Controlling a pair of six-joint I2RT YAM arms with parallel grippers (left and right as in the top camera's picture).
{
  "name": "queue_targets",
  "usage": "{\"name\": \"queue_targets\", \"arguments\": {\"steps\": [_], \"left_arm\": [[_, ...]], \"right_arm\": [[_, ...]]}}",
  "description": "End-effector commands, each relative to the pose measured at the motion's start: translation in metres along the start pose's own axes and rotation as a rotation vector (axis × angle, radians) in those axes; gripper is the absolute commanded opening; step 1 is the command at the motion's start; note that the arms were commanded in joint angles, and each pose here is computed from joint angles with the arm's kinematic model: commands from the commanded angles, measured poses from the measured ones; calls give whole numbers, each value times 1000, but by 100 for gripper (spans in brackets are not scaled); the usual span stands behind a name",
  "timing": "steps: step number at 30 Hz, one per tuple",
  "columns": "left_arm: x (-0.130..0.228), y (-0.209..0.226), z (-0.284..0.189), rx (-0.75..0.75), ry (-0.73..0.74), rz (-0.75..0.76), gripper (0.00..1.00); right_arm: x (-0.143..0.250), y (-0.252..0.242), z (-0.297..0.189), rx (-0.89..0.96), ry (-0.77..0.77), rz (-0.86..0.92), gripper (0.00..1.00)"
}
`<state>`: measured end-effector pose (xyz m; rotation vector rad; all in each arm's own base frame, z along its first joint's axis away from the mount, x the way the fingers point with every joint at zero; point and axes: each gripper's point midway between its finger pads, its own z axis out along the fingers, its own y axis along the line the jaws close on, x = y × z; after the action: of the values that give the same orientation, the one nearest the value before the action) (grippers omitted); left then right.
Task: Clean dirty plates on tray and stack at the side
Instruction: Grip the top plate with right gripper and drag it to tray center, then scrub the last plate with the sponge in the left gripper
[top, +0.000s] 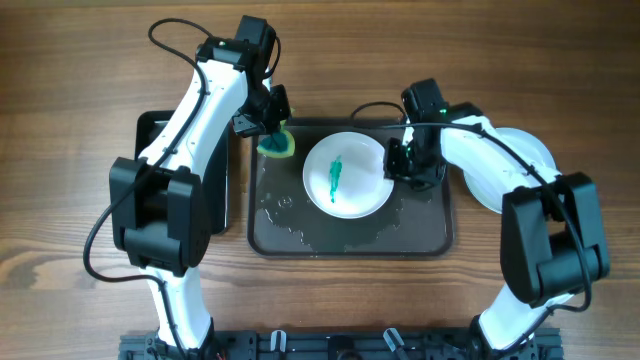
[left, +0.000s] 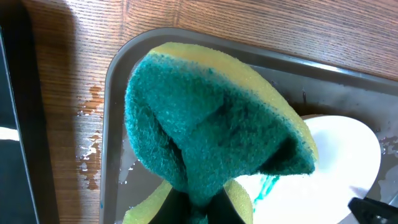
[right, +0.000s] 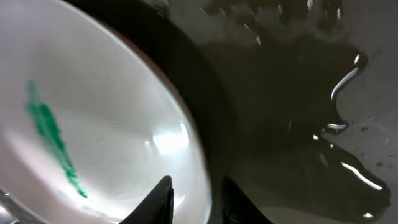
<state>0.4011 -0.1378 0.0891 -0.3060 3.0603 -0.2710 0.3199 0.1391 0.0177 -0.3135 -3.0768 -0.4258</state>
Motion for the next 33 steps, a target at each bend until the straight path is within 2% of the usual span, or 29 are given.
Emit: {"name": "queue_targets", "arguments": {"steps": [1, 2, 4, 5, 10, 15, 20, 25, 27, 33], "left_arm": [[-5, -4, -10, 11, -33, 23, 4], [-5, -5, -10, 11, -34, 25, 4], [-4, -9, -10, 15, -38, 34, 4], [-3, -12, -9, 16, -39, 41, 4], [14, -26, 0, 15, -5, 85, 4], [37, -39, 35, 16, 16, 149, 4], [24, -36, 62, -11, -89, 173, 4], [36, -26, 85, -54, -16, 169, 4], [49, -29, 94, -62, 28, 185, 4], [117, -83, 97, 76, 205, 327, 4]], "right_arm": [[4, -4, 11, 14, 22, 48, 27], [3, -4, 13, 13, 21, 47, 24], [5, -2, 22, -7, 48, 51, 8], [7, 1, 26, -28, 66, 53, 4], [2, 18, 29, -119, 62, 9, 4], [0, 21, 30, -140, 56, -21, 4], [0, 23, 29, -150, 59, -34, 4], [1, 23, 29, -149, 59, -34, 5], [0, 23, 29, -150, 59, -34, 4], [1, 23, 29, -149, 59, -34, 4]]}}
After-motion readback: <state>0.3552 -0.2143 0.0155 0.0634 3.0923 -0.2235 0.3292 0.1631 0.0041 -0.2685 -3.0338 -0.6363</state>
